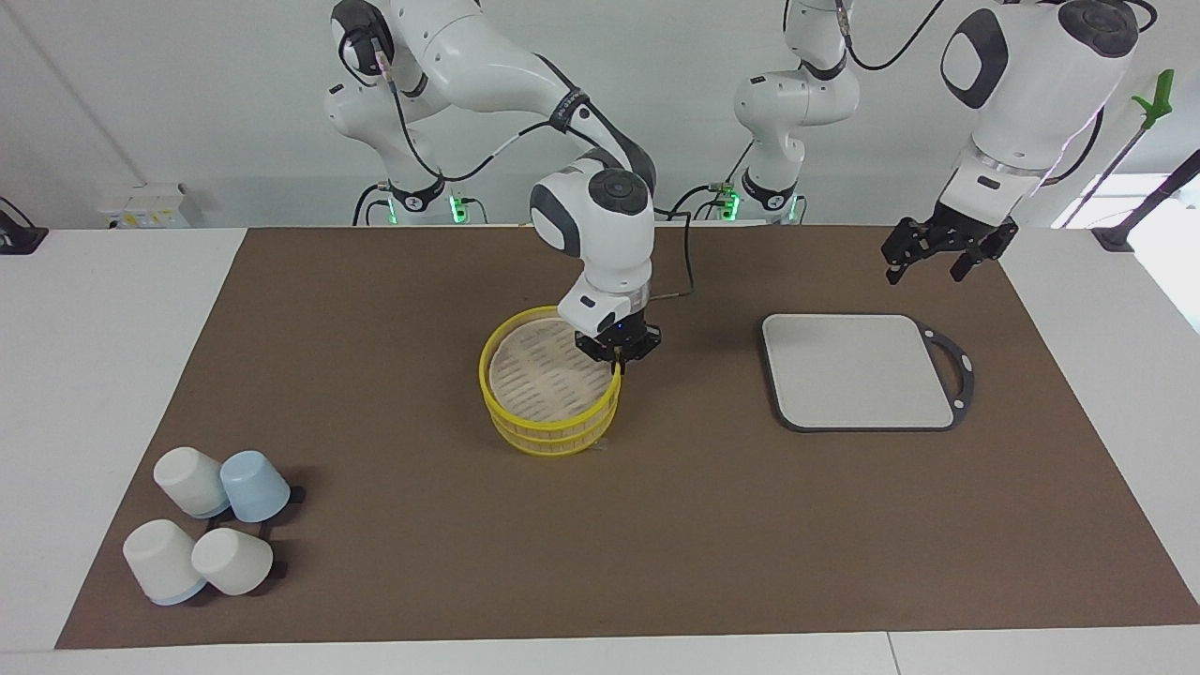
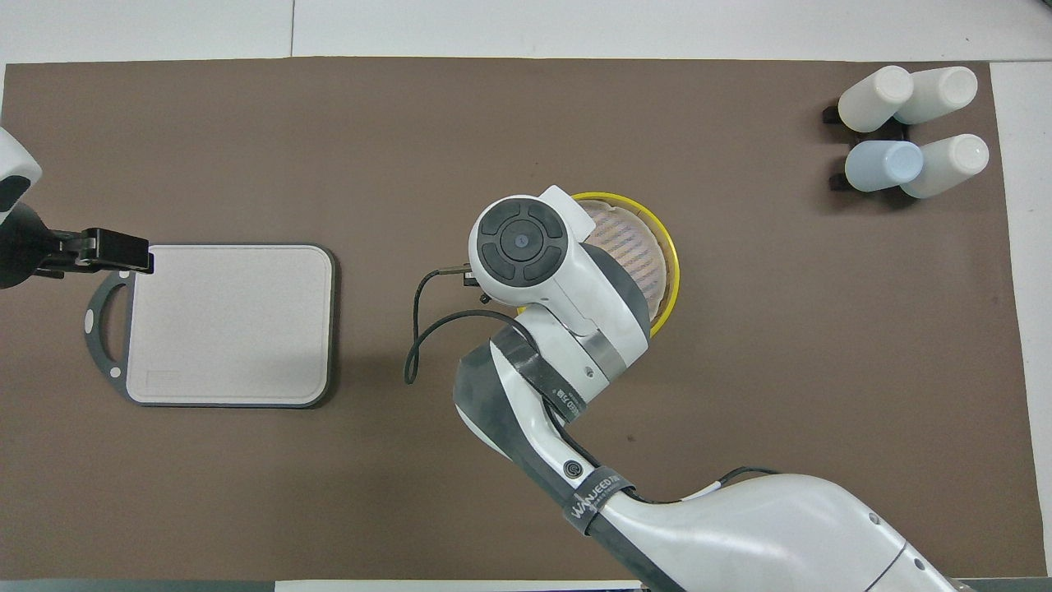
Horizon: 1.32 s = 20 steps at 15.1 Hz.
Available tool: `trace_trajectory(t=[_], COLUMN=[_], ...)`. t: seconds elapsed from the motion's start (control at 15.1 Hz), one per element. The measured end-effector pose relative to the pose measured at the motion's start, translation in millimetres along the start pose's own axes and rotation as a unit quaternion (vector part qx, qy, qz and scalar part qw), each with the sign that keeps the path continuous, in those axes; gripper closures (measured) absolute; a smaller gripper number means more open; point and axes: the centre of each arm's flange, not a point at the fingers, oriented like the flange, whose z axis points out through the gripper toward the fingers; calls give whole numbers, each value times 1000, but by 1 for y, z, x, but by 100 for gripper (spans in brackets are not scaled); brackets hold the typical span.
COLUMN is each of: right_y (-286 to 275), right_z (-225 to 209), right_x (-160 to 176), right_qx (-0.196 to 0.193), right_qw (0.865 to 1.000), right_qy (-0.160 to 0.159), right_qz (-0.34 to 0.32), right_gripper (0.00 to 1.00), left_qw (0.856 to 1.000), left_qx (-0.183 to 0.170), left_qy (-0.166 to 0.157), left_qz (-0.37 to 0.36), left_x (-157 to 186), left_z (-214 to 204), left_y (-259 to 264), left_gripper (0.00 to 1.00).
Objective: Place bun in steamer
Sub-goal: 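Lower the lid onto the steamer with the right gripper and settle it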
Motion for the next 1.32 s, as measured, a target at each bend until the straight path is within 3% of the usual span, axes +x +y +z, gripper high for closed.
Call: trace_trajectory(t=[0.2, 0.33, 1.32], right_y=[0, 0, 2], right_z=[1, 4, 0], right_x=[-1, -3, -9], right_qx=[0, -1, -18], right_qw=[1000, 1000, 1000], right_qy=[0, -1, -21], right_qz=[-1, -1, 9], right_gripper=[89, 82, 85], left_qw=[1000, 1000, 1000], left_qx=[0, 0, 0], left_qy=[-3, -5, -6], left_qz=[0, 1, 3], left_x=[-1, -2, -5], left_z=[1, 0, -4], left_y=[0, 0, 2], left_gripper=[0, 0, 0])
